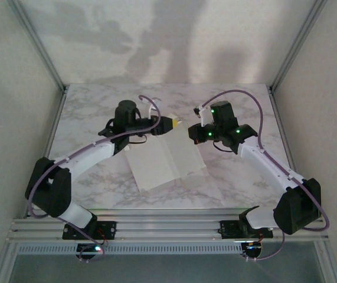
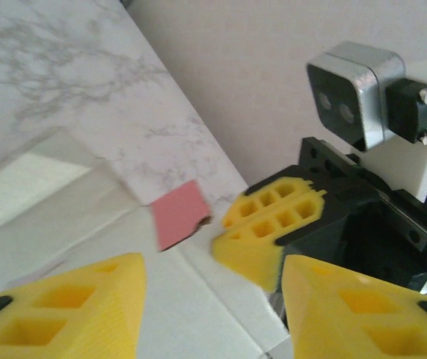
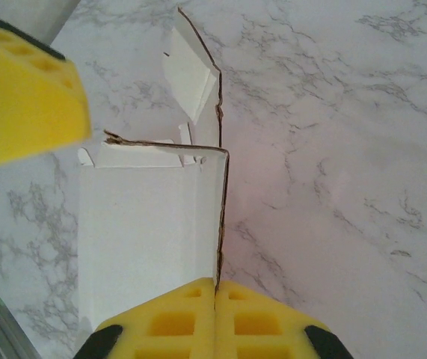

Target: Fold the paper box

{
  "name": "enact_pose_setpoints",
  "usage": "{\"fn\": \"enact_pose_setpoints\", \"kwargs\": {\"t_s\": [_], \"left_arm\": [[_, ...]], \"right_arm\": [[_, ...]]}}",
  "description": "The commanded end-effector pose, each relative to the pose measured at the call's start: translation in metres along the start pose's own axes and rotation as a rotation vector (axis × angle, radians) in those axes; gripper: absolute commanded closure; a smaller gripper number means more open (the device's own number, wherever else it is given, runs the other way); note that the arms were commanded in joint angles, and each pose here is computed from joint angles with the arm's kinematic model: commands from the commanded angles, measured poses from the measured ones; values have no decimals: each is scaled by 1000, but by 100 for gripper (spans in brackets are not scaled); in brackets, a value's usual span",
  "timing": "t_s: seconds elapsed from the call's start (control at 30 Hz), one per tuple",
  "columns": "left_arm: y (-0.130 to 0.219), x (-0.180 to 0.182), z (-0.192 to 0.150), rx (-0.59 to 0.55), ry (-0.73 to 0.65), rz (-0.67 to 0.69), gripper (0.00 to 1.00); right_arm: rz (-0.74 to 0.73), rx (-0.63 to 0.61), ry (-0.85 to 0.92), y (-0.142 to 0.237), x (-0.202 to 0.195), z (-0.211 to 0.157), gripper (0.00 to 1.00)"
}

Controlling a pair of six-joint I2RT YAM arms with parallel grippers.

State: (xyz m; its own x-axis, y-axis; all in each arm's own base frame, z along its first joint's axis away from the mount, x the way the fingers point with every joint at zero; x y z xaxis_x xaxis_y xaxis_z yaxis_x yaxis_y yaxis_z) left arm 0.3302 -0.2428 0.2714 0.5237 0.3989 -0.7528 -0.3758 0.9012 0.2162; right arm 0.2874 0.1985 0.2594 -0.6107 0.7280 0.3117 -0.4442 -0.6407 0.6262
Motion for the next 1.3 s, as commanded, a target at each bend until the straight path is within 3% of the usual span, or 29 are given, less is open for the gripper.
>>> {"fn": "enact_pose_setpoints", "kwargs": {"t_s": [0.0,0.3,0.7,1.27], "left_arm": [[19,19,1,-23,-24,94,44],[32,63,-13,-8,23,178,31],[26,103,-26,56,44,247,29],[8,117,-30,152,96,208,29]], "right_arm": [[-9,-21,44,12,6,9,100],[-3,-14,61,15,10,10,100],[-4,-5,58,10,10,12,100],[-28,-17,76,13,9,15,100]]}}
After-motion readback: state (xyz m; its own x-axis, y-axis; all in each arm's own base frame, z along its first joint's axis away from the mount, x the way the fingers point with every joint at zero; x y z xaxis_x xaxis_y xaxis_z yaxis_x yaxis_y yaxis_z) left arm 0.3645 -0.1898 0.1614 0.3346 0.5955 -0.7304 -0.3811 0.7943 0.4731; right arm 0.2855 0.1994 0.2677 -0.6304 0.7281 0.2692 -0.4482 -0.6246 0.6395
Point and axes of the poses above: each hand's point on the last joint's axis, 136 mm out from that joint toward the fingers, its own y axis back along the fingers, its own x axis along the line the jaws close on, z = x × y, the point moved 6 cm from there along y, back along the fingers, and after that the axes turned 4 degrees about y, right-handed, at the moved point
